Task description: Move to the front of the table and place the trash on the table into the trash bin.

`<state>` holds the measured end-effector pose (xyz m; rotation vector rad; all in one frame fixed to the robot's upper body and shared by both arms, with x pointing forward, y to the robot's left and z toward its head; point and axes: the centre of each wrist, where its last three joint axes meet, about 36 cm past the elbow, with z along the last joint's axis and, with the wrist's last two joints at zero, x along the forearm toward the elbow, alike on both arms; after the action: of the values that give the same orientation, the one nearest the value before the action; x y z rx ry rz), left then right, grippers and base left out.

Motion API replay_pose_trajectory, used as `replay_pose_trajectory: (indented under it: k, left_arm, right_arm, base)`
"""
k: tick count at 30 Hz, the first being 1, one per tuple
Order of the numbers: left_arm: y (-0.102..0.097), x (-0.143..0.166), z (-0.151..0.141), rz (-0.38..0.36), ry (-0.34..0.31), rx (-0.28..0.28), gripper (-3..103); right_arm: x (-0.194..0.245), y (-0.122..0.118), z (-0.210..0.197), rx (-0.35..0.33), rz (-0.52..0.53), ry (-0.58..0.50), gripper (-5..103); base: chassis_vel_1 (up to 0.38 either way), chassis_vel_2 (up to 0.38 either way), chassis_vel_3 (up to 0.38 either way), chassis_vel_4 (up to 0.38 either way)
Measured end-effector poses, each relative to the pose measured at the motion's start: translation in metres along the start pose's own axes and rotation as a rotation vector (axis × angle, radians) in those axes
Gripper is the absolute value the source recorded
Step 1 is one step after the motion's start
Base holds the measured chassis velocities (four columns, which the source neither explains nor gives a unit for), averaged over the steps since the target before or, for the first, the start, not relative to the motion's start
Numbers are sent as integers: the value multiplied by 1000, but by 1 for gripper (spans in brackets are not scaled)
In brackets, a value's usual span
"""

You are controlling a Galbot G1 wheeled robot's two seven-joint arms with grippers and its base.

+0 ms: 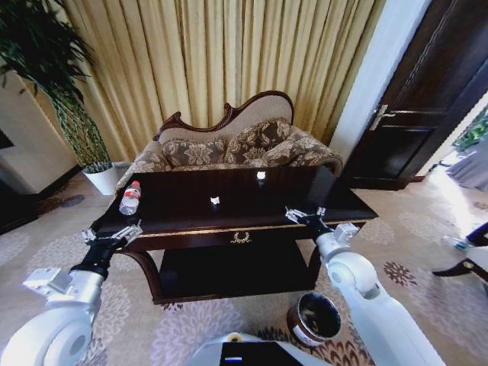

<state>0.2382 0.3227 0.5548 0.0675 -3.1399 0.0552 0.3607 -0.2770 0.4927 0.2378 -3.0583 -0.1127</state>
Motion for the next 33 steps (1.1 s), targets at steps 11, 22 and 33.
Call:
replay_pose_trajectory:
  k: [11, 22, 33]
  left_arm:
    - [-1, 1, 0, 2, 2, 4, 100]
    - [-2, 2, 3, -2, 7, 14, 100]
    - [2, 14, 9, -42, 29, 6, 100]
  right_arm:
    - [0, 7, -2, 34, -34, -3, 100]
    - [-34, -4, -14, 67, -72, 25, 100]
    - [-154, 0, -29, 19, -158, 90, 100]
  base:
    - [-68, 62, 62, -74]
    - [-7, 9, 7, -14]
    - [0, 0, 0, 0]
